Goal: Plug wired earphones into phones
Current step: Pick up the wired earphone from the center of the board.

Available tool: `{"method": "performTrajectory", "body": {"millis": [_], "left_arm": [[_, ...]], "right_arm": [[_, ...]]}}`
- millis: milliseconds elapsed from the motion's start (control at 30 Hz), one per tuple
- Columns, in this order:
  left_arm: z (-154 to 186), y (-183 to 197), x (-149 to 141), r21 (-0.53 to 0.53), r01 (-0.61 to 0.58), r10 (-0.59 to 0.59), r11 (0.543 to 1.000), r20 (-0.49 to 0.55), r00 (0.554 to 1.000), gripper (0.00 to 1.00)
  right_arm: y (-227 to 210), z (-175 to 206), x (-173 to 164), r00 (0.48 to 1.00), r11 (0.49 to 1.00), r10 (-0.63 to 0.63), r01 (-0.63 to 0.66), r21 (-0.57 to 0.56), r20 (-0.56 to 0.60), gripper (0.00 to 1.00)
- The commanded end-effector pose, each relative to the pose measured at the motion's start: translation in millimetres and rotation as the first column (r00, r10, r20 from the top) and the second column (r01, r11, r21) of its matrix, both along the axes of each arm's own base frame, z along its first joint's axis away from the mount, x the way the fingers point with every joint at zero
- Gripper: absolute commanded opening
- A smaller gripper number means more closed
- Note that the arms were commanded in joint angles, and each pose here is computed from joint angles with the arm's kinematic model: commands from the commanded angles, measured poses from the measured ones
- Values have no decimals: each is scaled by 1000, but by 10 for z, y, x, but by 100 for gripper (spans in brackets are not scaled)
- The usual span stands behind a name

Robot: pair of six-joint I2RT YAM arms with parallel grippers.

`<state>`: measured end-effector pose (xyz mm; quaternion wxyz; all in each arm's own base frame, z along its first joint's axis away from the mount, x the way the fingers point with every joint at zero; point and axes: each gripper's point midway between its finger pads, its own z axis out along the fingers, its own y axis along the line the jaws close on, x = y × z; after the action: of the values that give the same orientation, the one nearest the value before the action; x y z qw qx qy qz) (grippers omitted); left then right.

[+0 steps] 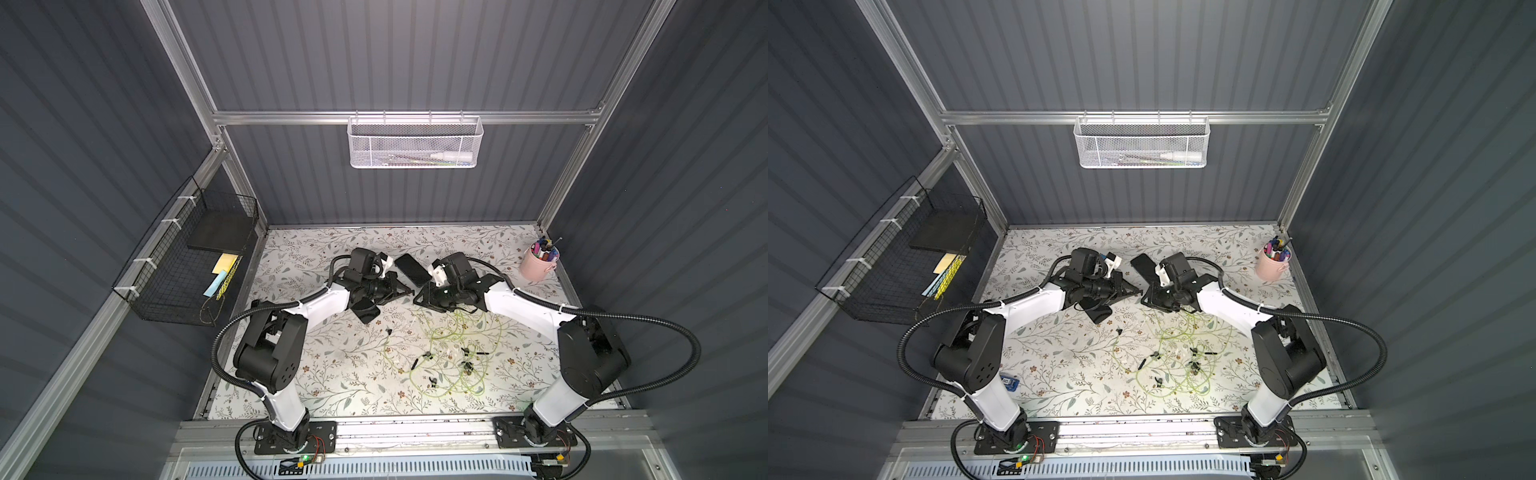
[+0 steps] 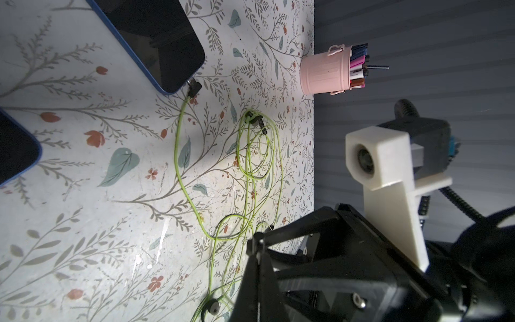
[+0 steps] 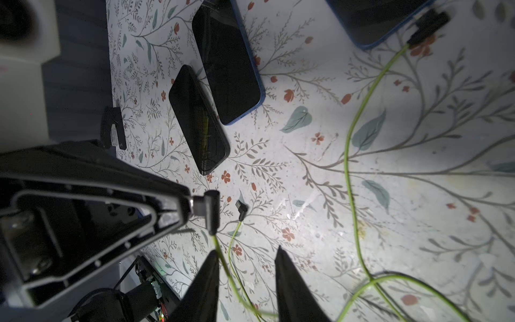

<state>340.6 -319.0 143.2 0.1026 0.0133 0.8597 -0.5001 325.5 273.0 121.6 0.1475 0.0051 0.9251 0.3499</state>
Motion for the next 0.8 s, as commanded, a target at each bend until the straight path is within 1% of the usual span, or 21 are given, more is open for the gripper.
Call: {"method": "performTrajectory", "body": {"millis": [0,67,133,167,233,367,433,533,600,767], "left_arm": [[86,-88,85,-64,35,-34,997,5,999,0],[156,-169,98,-124,68,-69,990,-5,998,0],[243,-255,115,-197,104,-108,975,-9,994,0],[279,-288,117,-228,120,-124,966,-7,992,0],[355,-332,134,-276,138,-141,951,8,990,0],[412,-366,106,-314,175,-179,933,18,984,0],[440,-370,84,-330,186,-190,925,21,982,0],[468,-374,44,-364,195,-207,911,7,978,0],[492,-375,26,-383,199,-213,902,7,977,0],[519,-374,1,-391,213,-226,896,11,974,0]], "right_arm": [[-126,274,34,1000,990,-14,11,140,22,38],[-219,359,61,999,973,-29,22,228,27,38],[-252,482,58,999,944,-15,-3,331,50,37],[-258,524,50,998,931,-5,-16,364,55,37],[-266,587,36,998,913,15,-38,406,60,35],[-314,656,68,998,872,22,-52,486,67,33],[-339,654,95,998,859,19,-49,509,64,31],[-323,609,109,998,857,33,-57,512,55,29],[-324,572,127,998,858,31,-52,511,48,29],[-298,546,173,999,849,36,-51,526,40,30]]}}
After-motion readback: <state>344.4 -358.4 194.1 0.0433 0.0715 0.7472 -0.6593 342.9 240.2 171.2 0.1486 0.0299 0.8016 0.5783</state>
